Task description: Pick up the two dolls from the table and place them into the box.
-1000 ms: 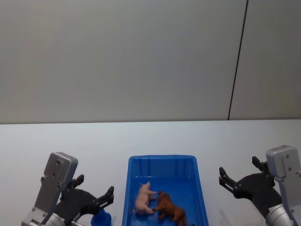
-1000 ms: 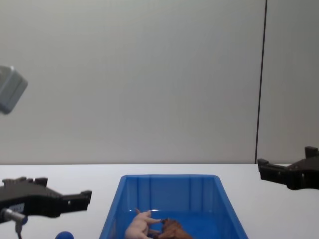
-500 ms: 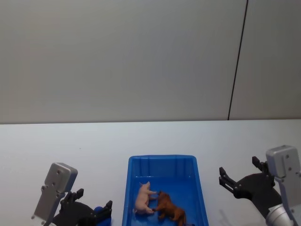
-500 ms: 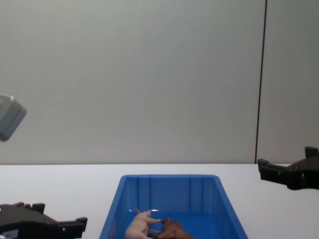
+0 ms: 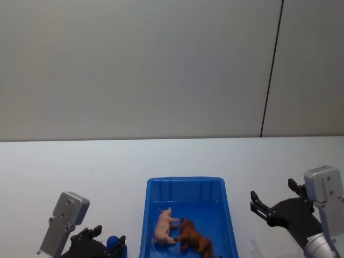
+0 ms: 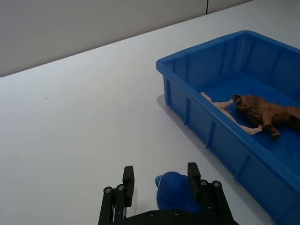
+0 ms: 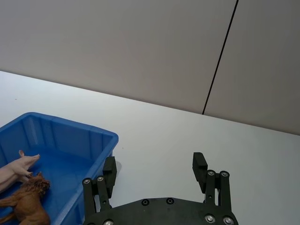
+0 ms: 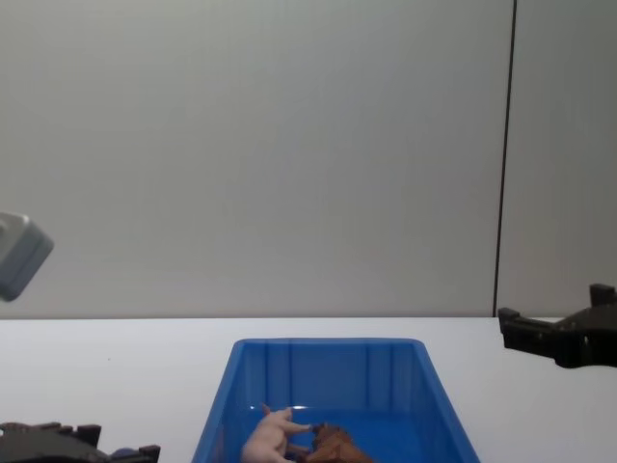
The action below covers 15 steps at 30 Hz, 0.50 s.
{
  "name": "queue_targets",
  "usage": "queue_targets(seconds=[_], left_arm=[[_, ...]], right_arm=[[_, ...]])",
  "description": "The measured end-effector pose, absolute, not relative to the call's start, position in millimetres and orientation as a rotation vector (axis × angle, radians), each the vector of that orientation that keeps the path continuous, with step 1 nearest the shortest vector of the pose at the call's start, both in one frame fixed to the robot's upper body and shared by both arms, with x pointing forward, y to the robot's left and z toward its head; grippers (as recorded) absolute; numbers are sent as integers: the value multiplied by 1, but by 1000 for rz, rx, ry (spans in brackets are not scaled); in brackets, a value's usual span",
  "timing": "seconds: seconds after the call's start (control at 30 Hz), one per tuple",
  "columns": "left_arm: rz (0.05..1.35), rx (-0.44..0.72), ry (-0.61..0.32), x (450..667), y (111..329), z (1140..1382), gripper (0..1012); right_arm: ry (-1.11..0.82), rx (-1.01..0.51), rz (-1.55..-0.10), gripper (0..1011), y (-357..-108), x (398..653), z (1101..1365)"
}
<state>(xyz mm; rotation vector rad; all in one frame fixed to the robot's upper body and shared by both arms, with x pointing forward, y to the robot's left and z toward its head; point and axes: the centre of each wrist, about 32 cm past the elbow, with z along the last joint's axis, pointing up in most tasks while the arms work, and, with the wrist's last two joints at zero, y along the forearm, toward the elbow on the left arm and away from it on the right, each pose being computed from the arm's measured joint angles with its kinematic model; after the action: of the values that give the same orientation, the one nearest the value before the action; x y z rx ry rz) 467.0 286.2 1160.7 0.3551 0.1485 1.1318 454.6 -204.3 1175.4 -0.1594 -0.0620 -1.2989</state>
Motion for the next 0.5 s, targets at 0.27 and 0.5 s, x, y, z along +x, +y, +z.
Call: queue_targets(seconds=[0.27, 0.5], left_arm=[[1119, 361, 168, 469, 287, 1155, 503], [1115, 355, 171, 469, 287, 1153, 332]], right_arm=[[-62, -159, -1299, 1001, -204, 455, 1175], [-62, -159, -1299, 1001, -204, 455, 1175]])
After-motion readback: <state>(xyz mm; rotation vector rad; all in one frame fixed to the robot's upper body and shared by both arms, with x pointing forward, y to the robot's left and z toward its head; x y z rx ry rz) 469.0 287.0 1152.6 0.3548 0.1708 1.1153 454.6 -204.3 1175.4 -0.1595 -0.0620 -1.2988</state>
